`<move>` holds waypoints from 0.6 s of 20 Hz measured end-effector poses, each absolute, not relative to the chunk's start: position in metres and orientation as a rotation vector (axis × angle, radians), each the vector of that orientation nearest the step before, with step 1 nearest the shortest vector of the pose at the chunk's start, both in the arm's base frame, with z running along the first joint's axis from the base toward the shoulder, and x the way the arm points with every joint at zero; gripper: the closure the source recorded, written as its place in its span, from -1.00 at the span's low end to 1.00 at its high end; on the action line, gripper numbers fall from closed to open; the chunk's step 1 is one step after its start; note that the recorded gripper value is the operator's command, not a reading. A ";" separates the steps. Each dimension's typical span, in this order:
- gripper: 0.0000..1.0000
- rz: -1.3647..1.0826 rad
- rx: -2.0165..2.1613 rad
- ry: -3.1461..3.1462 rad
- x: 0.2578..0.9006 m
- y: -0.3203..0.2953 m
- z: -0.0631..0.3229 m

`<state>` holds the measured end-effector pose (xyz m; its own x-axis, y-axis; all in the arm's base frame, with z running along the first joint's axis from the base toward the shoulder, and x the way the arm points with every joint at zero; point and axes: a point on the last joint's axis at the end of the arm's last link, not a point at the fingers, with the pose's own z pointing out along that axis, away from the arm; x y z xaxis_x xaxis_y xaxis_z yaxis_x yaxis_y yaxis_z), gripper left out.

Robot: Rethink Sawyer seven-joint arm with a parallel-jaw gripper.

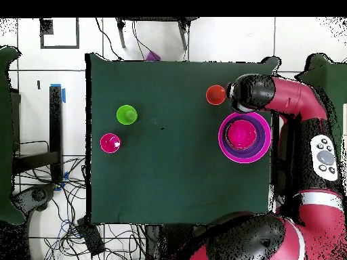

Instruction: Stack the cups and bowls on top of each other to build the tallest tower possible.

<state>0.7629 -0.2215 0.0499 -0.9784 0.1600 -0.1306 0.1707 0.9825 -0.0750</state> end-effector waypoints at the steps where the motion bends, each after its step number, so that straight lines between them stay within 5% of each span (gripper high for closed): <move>1: -1.00 -0.129 0.248 3.005 0.763 -0.220 0.049; 12: -1.00 -0.051 0.259 3.037 0.762 -0.195 0.024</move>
<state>0.7620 -0.1950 0.0245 -0.9812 0.1677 -0.0959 0.1708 0.9850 -0.0253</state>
